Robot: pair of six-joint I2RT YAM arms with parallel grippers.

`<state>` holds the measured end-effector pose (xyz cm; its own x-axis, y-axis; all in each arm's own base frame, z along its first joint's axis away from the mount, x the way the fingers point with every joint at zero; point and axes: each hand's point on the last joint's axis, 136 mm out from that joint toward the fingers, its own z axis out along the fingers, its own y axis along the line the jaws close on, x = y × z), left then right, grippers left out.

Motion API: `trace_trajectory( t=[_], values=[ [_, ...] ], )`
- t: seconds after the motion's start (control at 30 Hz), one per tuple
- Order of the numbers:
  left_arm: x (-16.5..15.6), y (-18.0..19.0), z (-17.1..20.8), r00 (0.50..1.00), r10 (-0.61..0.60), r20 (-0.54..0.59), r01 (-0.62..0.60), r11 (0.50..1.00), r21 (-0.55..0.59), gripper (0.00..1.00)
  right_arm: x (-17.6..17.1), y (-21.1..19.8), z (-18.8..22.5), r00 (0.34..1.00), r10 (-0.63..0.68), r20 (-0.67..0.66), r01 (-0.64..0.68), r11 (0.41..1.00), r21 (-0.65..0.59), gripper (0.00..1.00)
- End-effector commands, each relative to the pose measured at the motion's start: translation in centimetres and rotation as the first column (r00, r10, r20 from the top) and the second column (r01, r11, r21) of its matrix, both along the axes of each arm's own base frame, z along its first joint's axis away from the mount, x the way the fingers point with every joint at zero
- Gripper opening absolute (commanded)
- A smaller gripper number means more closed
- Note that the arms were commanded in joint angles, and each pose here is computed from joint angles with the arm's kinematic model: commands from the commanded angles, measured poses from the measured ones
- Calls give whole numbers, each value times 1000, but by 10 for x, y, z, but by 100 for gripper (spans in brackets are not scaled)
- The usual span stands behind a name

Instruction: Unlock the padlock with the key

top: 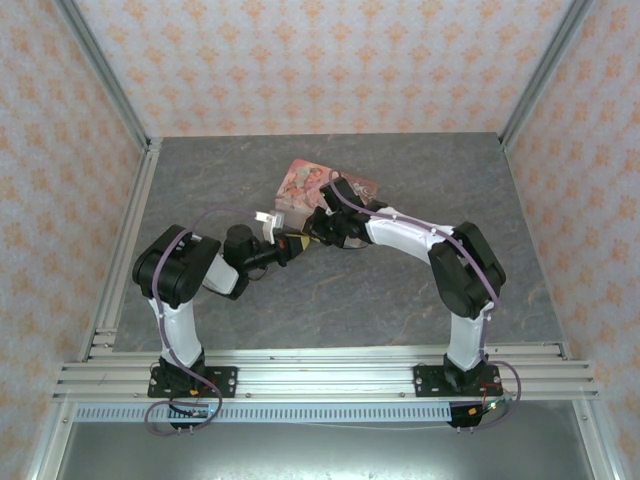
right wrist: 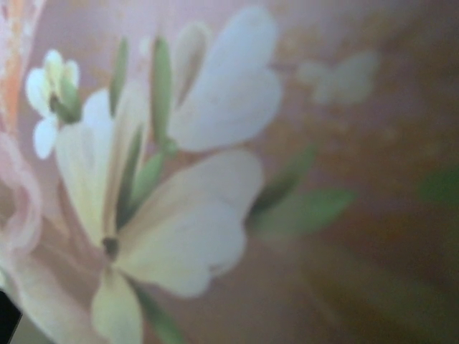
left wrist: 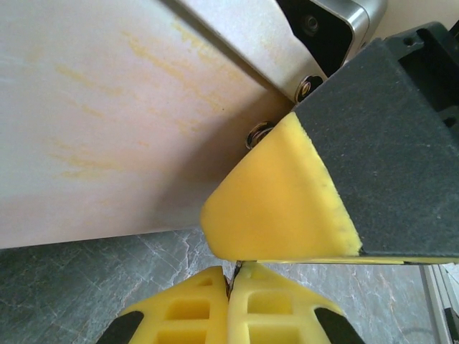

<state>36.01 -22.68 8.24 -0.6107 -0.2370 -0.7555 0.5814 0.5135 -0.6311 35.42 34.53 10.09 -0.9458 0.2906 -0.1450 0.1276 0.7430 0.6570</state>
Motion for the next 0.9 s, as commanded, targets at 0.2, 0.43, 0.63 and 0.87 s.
trace_trajectory(
  t=[0.2,0.43,0.63,0.87],
  values=[
    [-1,1,-31,993,61,-100,-59,998,20,0,-7,2,-8,1000,-9,-8,10,999,32,12],
    [-5,0,-51,986,81,-146,-74,996,54,0,-12,6,-40,1000,1,-19,-1,1000,12,13],
    [-7,4,-64,976,113,-184,-104,993,58,0,-15,2,-53,1000,1,-4,-1,1000,-24,29],
    [-6,5,-69,977,123,-176,-111,991,74,0,-18,-2,-50,1000,-2,24,3,999,-47,49]
  ],
)
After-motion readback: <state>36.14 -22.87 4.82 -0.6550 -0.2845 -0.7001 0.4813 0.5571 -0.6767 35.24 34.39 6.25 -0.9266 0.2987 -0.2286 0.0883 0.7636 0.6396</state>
